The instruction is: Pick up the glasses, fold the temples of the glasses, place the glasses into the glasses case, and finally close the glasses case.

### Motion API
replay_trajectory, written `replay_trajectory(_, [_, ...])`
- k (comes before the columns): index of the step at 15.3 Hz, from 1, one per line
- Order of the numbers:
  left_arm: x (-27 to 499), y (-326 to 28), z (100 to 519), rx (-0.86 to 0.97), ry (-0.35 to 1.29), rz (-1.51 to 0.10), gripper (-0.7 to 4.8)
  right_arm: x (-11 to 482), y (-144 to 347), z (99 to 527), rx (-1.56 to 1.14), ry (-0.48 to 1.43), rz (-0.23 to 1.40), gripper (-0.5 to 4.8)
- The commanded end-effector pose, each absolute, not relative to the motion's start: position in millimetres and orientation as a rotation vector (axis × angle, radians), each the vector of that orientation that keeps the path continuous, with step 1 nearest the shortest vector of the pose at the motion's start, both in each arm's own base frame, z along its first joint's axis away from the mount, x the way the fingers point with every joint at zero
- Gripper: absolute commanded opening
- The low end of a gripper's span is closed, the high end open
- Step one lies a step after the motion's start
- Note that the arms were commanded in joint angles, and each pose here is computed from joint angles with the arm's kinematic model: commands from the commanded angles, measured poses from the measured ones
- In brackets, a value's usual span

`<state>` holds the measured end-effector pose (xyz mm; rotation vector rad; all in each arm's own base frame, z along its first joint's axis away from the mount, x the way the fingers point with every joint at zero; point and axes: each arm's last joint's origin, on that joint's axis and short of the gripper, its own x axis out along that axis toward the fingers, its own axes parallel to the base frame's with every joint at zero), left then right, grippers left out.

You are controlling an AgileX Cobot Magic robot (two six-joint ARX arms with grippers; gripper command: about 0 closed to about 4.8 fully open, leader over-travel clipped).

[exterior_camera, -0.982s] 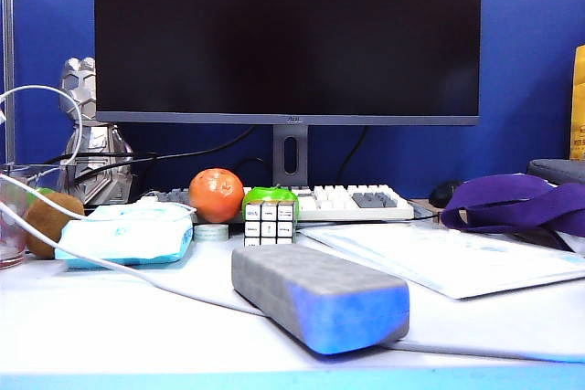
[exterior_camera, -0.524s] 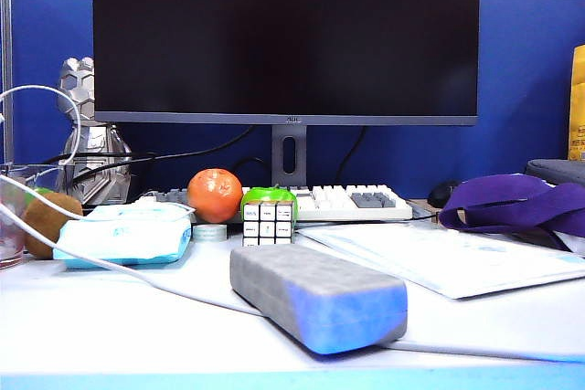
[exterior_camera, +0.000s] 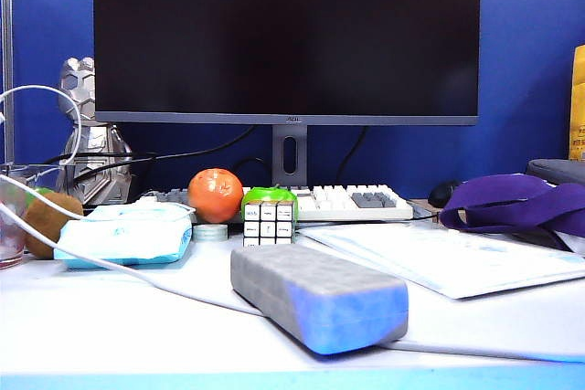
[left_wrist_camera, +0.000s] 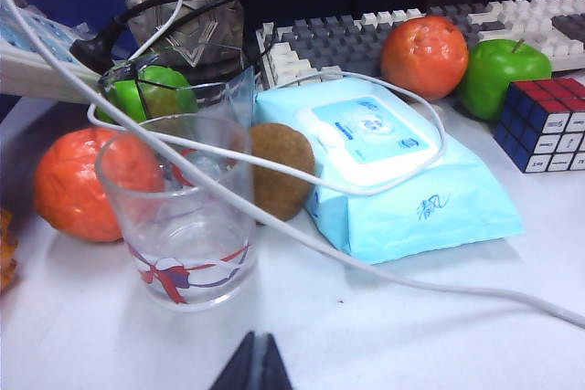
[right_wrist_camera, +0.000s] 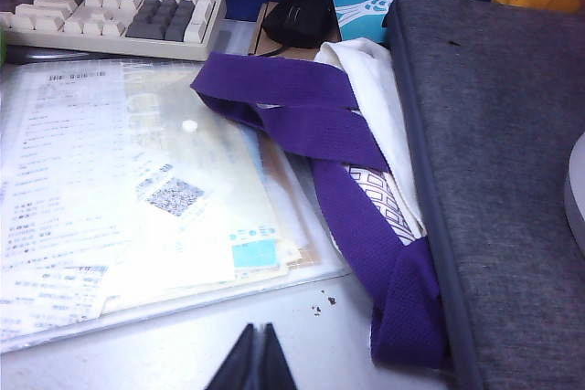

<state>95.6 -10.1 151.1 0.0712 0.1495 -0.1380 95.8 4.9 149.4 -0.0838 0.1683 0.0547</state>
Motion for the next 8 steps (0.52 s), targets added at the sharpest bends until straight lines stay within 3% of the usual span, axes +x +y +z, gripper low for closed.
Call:
replay_trajectory(1, [95.4, -10.1, 149.5, 0.075, 0.162, -0.139, -0.05, 96.1, 4.9, 147.3, 0.009, 0.175, 0.049, -0.05])
replay_trajectory(8, [95.4, -10.1, 149.5, 0.075, 0.161, -0.14, -0.04, 96.1, 4.8, 147.3, 0.028, 0.175, 0.043, -0.05])
